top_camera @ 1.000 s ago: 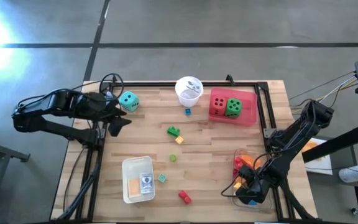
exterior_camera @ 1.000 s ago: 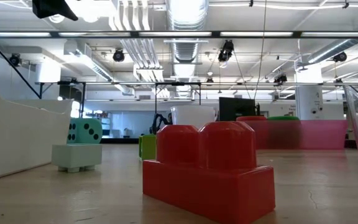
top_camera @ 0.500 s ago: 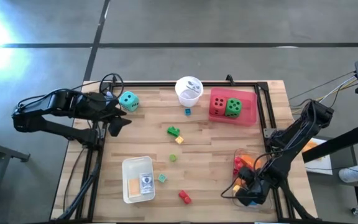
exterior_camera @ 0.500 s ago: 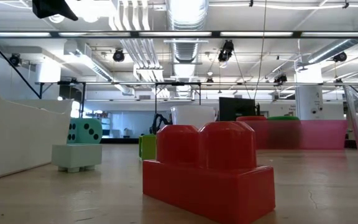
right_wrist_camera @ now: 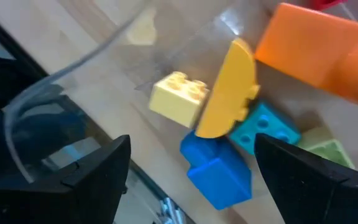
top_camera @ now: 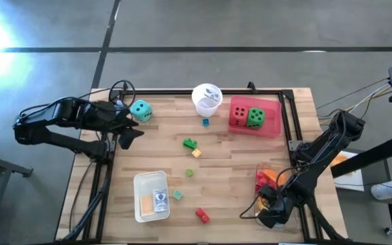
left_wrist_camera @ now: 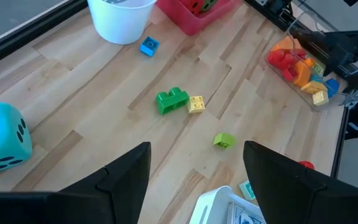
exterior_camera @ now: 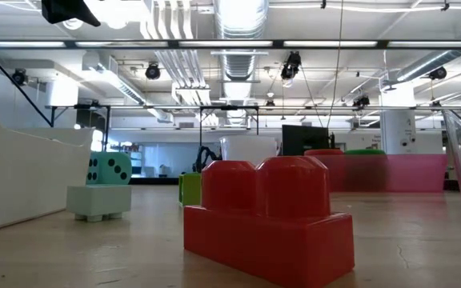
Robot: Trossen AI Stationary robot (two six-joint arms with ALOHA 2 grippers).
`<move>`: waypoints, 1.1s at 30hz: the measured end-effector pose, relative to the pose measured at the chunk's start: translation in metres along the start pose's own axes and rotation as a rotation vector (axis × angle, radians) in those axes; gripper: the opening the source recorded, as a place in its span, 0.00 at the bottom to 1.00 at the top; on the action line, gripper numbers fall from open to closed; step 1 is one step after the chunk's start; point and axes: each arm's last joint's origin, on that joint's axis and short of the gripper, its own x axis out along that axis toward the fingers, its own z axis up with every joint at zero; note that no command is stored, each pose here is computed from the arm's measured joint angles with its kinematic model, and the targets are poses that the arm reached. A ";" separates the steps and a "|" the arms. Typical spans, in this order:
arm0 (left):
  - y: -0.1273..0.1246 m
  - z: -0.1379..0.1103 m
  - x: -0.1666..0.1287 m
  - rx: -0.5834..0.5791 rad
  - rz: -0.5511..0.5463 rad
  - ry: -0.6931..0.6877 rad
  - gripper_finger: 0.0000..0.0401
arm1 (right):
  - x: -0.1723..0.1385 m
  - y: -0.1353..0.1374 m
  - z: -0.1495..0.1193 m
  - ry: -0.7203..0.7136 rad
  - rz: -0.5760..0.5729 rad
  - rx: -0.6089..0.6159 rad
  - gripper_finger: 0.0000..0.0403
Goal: Pick & Place Toys
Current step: Put the blue dice into the red bin
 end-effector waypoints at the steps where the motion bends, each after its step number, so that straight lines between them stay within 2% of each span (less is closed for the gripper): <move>1: 0.000 0.000 0.000 0.000 0.000 0.000 0.65 | 0.000 -0.001 0.000 -0.001 -0.010 0.002 0.83; 10: 0.000 0.000 0.000 0.000 0.004 -0.003 0.65 | -0.002 0.001 0.000 -0.002 -0.013 0.047 0.83; 14: 0.001 0.003 0.004 -0.037 0.073 -0.035 0.65 | -0.009 0.009 -0.002 0.004 0.017 0.058 0.83; 20: 0.007 0.015 0.036 -0.033 0.228 0.063 0.65 | -0.026 0.024 -0.005 0.005 0.041 0.086 0.83; 26: 0.044 0.039 0.069 -0.152 0.433 0.146 0.65 | -0.053 0.039 -0.006 -0.103 0.055 0.100 0.83; 29: 0.067 0.050 0.075 -0.212 0.461 0.170 0.65 | -0.066 0.045 -0.005 -0.223 0.067 0.082 0.83; 33: 0.096 0.060 0.079 -0.226 0.504 0.176 0.65 | -0.077 0.051 -0.003 -0.342 0.092 0.043 0.83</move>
